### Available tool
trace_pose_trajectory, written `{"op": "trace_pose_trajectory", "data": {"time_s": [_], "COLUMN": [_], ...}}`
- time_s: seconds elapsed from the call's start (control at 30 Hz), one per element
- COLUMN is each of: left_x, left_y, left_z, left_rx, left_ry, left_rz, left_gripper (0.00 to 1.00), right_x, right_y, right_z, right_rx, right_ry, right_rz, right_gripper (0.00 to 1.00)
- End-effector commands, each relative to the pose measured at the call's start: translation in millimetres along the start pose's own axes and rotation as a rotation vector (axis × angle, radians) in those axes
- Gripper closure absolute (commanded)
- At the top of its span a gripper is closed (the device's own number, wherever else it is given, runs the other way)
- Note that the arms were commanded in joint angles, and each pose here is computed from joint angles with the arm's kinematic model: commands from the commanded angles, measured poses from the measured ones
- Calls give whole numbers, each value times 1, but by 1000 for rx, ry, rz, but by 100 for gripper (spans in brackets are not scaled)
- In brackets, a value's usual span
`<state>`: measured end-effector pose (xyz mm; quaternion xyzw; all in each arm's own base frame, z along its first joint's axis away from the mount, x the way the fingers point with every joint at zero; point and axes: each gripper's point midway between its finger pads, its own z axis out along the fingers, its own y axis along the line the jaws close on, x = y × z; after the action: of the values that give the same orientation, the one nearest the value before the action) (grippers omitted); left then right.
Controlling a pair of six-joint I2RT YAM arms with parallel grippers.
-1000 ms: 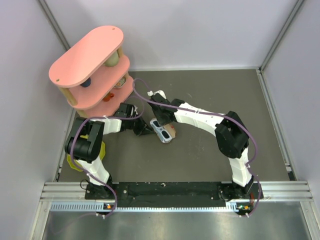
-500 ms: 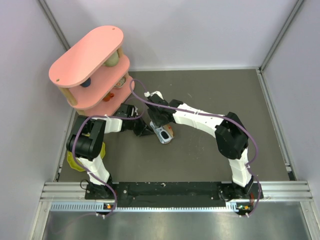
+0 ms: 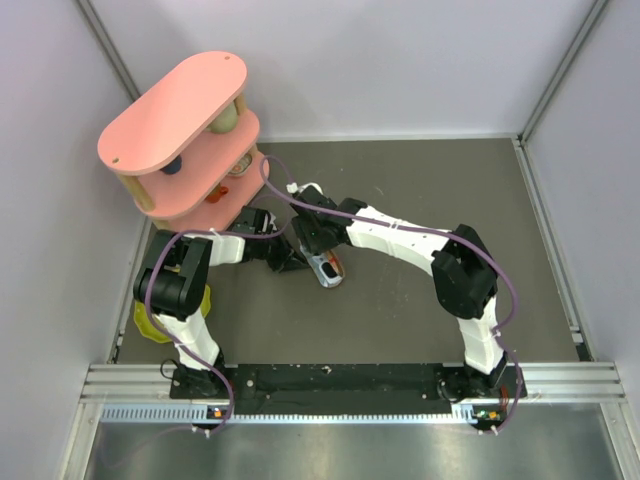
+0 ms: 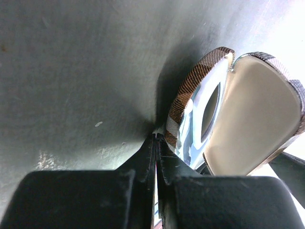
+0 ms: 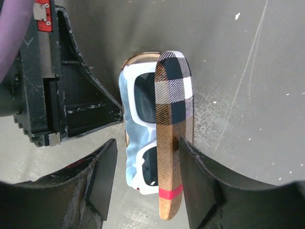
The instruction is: Organize the sunglasses
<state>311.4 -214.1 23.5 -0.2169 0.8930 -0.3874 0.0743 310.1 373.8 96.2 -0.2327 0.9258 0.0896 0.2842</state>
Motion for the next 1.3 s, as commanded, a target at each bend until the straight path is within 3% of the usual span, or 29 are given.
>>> {"op": "trace_pose_trajectory", "data": {"time_s": [0.0, 0.53, 0.9, 1.27], "left_x": [-11, -10, -18, -18], "left_y": [-36, -32, -30, -35], "left_z": [0, 0, -13, -9], "left_rx": [112, 97, 54, 83], "left_ry": [-13, -14, -90, -72], "left_rz": [71, 81, 108, 91], "left_gripper": [100, 100, 100, 100], "right_x": [-16, -14, -1, 14], "right_y": [43, 42, -9, -19], "right_z": [-18, -17, -11, 8], "right_rx": [-170, -163, 17, 41], "right_ry": [-38, -34, -53, -37], "right_rz": [42, 60, 96, 100], "right_gripper": [48, 54, 58, 59]}}
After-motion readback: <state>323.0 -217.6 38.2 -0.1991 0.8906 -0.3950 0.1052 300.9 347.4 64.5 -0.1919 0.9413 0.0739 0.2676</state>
